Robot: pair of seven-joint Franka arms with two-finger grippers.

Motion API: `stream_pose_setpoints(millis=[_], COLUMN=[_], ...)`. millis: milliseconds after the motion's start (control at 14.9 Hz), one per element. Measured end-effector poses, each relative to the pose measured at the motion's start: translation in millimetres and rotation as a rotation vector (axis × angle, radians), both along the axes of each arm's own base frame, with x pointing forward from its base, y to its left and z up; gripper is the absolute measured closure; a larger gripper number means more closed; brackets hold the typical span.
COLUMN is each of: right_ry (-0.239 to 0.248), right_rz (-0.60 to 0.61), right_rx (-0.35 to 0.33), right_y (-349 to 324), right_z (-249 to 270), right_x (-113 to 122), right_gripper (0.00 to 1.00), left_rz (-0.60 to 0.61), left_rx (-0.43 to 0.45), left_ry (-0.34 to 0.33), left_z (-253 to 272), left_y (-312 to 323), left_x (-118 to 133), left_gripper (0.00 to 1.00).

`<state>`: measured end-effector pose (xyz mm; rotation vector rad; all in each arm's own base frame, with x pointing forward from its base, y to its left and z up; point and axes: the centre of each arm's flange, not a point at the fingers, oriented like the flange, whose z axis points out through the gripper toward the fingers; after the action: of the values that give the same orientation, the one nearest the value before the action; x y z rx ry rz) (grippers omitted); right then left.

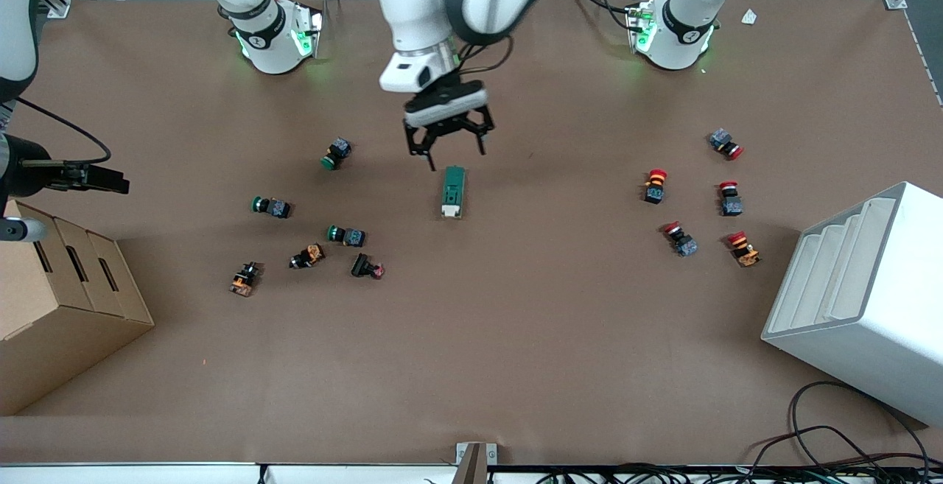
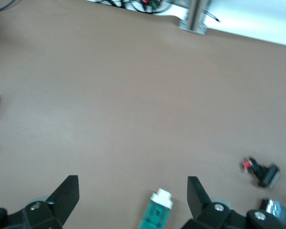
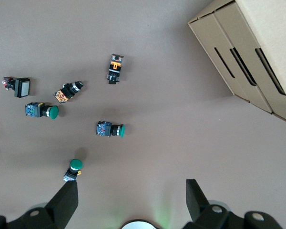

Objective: Close load switch with both arms

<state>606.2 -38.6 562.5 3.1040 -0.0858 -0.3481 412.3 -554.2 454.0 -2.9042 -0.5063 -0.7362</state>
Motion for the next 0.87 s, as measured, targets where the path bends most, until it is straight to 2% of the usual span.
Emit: stream_pose_setpoints(millis=[201, 402, 536, 669, 870], right_ry=[0.024, 0.051, 0.035, 0.011, -0.008], right_rz=[0.011, 0.014, 0.012, 0.011, 0.011], right_rx=[0.004, 0.011, 0.017, 0.021, 0.023], right_y=[6, 9, 9, 9, 10], right_z=[-2, 2, 13, 29, 47], right_x=[-2, -7, -10, -16, -28], right_gripper=[0.0, 0.0, 0.0, 0.0, 0.0], left_rz=[0.073, 0.138, 0.148, 0.127, 0.084], left_rx=[-0.026, -0.068, -0.075, -0.121, -0.106], left_ry=[0.099, 0.173, 0.228, 0.297, 0.365], left_z=[47, 72, 84, 105, 136], left_y=[65, 127, 173, 228, 307], left_x=[45, 87, 113, 134, 146], left_gripper=[0.0, 0.0, 0.0, 0.0, 0.0])
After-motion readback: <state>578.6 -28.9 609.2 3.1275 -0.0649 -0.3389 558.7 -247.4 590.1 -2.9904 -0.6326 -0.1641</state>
